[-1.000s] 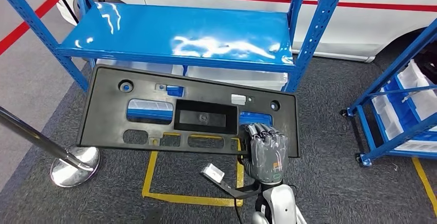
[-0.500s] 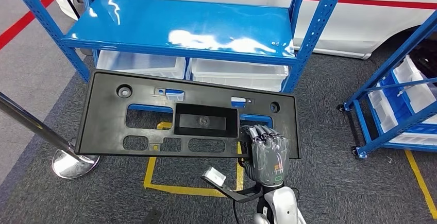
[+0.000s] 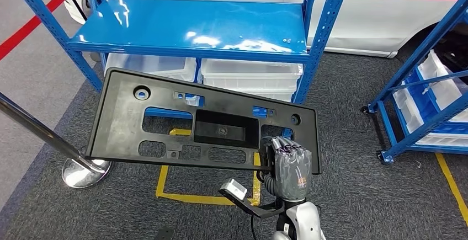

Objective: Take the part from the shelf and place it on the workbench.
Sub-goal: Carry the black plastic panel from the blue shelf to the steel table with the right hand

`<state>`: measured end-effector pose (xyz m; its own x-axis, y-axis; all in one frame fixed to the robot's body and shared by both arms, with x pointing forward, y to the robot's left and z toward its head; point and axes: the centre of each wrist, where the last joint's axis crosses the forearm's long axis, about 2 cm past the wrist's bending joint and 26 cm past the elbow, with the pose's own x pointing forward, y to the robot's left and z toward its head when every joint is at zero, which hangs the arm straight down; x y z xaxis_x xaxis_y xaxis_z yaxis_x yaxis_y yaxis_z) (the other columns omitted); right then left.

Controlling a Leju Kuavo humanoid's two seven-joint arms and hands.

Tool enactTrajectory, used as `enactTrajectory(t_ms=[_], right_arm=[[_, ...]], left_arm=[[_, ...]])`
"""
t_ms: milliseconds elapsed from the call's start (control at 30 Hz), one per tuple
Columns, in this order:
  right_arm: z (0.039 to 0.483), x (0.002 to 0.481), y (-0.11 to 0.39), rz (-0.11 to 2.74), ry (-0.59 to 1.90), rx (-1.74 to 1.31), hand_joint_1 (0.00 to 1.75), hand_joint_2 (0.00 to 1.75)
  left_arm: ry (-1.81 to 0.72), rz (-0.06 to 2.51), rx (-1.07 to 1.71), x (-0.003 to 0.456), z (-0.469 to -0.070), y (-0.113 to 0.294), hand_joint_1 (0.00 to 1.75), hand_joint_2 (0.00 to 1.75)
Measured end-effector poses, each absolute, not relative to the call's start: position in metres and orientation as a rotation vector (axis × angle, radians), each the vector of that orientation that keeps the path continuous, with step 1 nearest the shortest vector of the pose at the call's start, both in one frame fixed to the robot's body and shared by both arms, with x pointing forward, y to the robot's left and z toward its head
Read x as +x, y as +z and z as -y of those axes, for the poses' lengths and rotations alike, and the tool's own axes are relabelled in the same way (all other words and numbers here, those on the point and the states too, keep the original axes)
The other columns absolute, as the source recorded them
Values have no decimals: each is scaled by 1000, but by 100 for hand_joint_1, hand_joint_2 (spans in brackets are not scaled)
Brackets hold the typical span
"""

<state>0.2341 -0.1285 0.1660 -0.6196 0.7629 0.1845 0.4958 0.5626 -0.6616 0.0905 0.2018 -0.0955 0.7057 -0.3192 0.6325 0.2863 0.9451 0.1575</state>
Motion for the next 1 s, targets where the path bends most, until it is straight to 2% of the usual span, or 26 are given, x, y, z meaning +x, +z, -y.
enactTrajectory(t_ms=[1000], right_arm=[[148,229,160,2300,699,-1015,171,175]], left_arm=[[-319,700,54,84,-204,-97,0,175]])
